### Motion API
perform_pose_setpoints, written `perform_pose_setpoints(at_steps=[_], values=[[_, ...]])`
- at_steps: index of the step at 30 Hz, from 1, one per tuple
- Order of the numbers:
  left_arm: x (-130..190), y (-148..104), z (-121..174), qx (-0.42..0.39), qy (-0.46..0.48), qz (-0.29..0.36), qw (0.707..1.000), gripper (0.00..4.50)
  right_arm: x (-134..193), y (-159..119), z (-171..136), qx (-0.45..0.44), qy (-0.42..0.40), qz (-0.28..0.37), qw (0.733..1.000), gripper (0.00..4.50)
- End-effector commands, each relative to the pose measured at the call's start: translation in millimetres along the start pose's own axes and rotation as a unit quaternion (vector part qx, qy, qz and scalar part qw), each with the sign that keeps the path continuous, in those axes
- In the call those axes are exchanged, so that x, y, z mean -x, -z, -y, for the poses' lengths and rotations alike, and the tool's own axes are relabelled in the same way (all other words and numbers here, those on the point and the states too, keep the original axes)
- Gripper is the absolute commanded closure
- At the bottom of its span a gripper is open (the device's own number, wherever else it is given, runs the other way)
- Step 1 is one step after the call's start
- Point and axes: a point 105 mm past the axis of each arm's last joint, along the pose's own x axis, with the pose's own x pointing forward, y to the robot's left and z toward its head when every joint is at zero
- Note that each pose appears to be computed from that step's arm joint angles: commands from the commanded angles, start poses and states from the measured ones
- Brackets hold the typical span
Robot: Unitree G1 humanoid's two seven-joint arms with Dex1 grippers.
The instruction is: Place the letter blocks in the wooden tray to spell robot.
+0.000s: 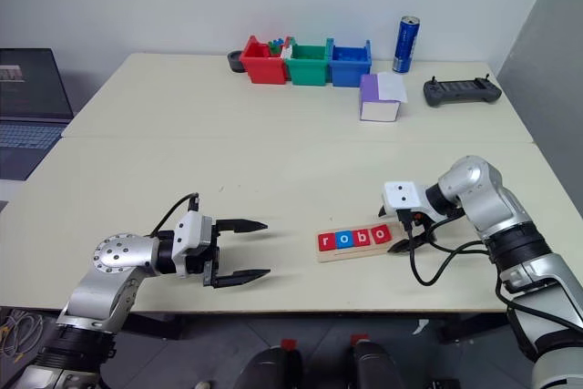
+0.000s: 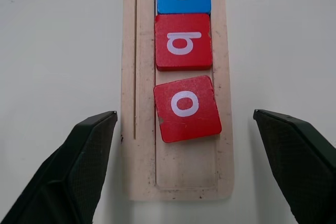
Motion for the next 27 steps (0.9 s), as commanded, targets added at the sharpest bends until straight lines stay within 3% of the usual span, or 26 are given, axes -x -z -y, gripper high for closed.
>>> perform_pose_setpoints(at_steps=[1,9,13,23,27], values=[[2,-9,-1,-0.019,0.002,0.007,1.000,0.00,19,-15,2,0.016,0.006,0.020,1.000,0.02],[0,-9,-1,-0.018,0.003,0.009,1.000,0.00,25,-8,19,-0.049,0.071,0.059,0.995,0.02],[0,-9,-1,-0.017,0.004,0.010,1.000,0.00,21,-2,21,-0.060,0.081,0.068,0.993,0.87],[0,-9,0,-0.017,0.004,0.009,1.000,0.00,18,-2,30,-0.054,0.091,0.074,0.992,4.36],[0,-9,1,-0.016,0.004,0.009,1.000,0.00,13,0,31,-0.052,0.092,0.067,0.992,4.44]])
